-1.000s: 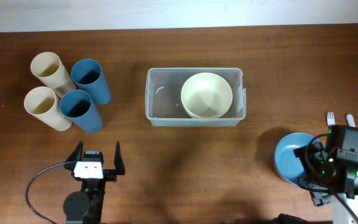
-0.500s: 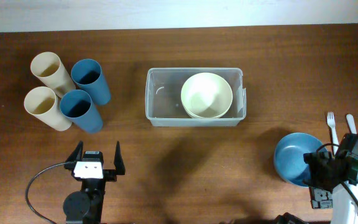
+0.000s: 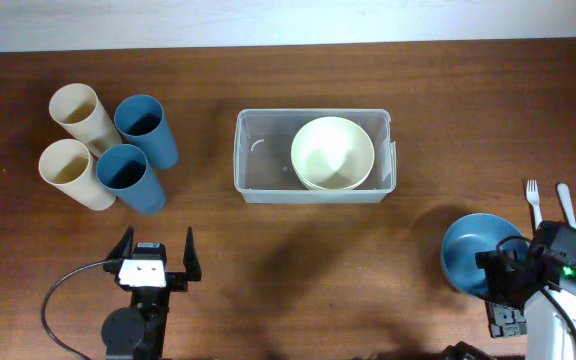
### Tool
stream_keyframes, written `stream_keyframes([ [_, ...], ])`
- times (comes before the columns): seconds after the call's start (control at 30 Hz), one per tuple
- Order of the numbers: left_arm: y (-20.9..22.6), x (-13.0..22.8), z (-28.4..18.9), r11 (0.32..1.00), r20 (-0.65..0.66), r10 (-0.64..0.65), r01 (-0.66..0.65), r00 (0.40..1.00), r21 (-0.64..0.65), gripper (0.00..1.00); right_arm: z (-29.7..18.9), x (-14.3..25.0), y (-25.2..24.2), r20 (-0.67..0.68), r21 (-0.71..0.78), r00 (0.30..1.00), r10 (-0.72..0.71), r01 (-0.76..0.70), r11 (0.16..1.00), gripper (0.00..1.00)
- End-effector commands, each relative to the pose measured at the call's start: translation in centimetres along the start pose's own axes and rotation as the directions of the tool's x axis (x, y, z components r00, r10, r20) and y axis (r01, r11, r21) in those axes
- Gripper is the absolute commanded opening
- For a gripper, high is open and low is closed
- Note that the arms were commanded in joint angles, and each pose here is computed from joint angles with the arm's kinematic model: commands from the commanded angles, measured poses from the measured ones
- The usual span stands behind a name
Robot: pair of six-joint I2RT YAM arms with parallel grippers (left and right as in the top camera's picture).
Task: Pack container
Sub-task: 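Grasp the blue bowl's rim with the right gripper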
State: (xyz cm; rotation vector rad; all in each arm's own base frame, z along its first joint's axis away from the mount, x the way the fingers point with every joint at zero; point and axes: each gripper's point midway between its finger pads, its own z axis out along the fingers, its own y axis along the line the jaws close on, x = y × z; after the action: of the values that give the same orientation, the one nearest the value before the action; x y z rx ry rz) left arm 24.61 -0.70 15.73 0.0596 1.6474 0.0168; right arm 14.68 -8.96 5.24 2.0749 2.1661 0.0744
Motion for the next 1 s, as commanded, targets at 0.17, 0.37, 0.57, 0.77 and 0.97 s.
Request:
stream_keyframes([
  [0.17, -0.1, 0.1, 0.0, 1.000, -0.002, 0.019, -0.019, 1.000, 0.006, 1.00, 2.1, 0.0, -0.2, -0.011, 0.009, 1.000, 0.002, -0.002, 1.000, 0.99],
  [0.37, -0.1, 0.1, 0.0, 1.000, -0.002, 0.019, -0.019, 1.000, 0.006, 1.00, 3.2, -0.3, 0.2, -0.021, 0.023, 1.000, 0.002, -0.002, 1.000, 0.99],
  [0.57, -0.1, 0.1, 0.0, 1.000, -0.002, 0.019, -0.019, 1.000, 0.006, 1.00, 4.4, -0.3, 0.2, -0.046, 0.058, 0.999, 0.005, -0.002, 0.998, 0.61],
  [0.77, -0.1, 0.1, 0.0, 1.000, -0.002, 0.019, -0.019, 1.000, 0.006, 1.00, 4.6, -0.4, 0.3, -0.048, 0.060, 0.999, 0.005, -0.002, 0.998, 0.44],
  [0.97, -0.1, 0.1, 0.0, 1.000, -0.002, 0.019, -0.019, 1.000, 0.006, 1.00, 4.5, -0.6, 0.6, -0.039, 0.048, 0.999, 0.004, -0.002, 0.999, 0.44],
])
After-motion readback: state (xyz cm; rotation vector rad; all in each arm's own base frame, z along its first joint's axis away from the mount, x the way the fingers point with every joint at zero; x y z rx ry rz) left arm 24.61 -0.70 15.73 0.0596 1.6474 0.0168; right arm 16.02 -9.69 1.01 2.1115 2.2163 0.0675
